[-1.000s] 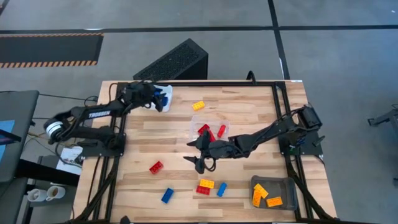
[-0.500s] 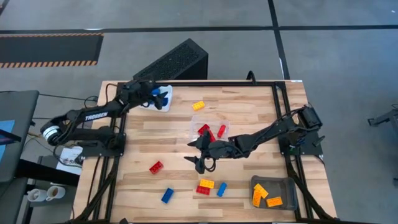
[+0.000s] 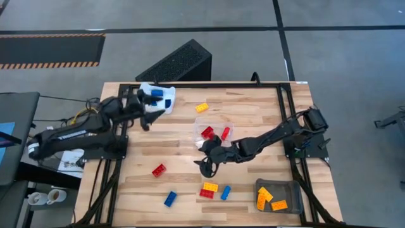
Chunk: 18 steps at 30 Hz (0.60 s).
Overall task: Sort & place blocks by color
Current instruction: Put the red game piece into the transparent bin
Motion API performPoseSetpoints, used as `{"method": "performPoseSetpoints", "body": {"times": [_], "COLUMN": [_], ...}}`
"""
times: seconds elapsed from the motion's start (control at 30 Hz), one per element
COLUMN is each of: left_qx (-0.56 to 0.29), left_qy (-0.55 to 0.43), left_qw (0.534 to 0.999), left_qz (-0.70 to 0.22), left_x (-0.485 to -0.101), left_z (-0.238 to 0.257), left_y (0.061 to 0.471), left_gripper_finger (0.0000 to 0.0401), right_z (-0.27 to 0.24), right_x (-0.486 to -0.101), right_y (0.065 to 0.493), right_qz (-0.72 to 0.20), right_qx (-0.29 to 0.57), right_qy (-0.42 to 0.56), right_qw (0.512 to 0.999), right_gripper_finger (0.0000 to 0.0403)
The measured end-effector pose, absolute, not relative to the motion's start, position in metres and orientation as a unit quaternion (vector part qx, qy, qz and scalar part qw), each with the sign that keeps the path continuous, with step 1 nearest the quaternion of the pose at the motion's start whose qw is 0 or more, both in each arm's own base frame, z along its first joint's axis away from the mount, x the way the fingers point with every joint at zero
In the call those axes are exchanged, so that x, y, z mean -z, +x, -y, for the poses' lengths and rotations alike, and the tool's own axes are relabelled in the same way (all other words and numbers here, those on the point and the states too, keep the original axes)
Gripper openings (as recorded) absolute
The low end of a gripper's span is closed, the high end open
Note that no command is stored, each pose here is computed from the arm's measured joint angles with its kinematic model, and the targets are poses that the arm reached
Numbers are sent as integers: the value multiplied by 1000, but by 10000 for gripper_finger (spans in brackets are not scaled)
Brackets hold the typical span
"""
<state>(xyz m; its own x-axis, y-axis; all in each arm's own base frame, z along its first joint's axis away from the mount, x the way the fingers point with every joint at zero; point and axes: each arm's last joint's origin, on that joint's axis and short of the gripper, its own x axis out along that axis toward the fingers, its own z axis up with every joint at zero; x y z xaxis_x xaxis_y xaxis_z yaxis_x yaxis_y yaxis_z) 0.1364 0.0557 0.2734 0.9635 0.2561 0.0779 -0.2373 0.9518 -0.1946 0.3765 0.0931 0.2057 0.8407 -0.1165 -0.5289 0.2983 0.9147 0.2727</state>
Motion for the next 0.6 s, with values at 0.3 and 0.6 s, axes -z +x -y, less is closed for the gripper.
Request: {"method": "performPoseSetpoints", "body": {"times": [0.3, 0.6], "left_qx": [-86, 12], "left_qy": [-118, -141], "left_qw": [989, 990], "left_qz": [18, -9], "left_x": [-237, -180], "left_z": [-5, 32], "left_y": [143, 141], "left_gripper_finger": [292, 292], "right_z": [-91, -89], "right_x": [-218, -217], "right_y": [372, 373], "right_qz": [-251, -250], "right_qx": [110, 118], "right_qy": [177, 182], "right_qw": [945, 944], "right_gripper_finger": [318, 318]}}
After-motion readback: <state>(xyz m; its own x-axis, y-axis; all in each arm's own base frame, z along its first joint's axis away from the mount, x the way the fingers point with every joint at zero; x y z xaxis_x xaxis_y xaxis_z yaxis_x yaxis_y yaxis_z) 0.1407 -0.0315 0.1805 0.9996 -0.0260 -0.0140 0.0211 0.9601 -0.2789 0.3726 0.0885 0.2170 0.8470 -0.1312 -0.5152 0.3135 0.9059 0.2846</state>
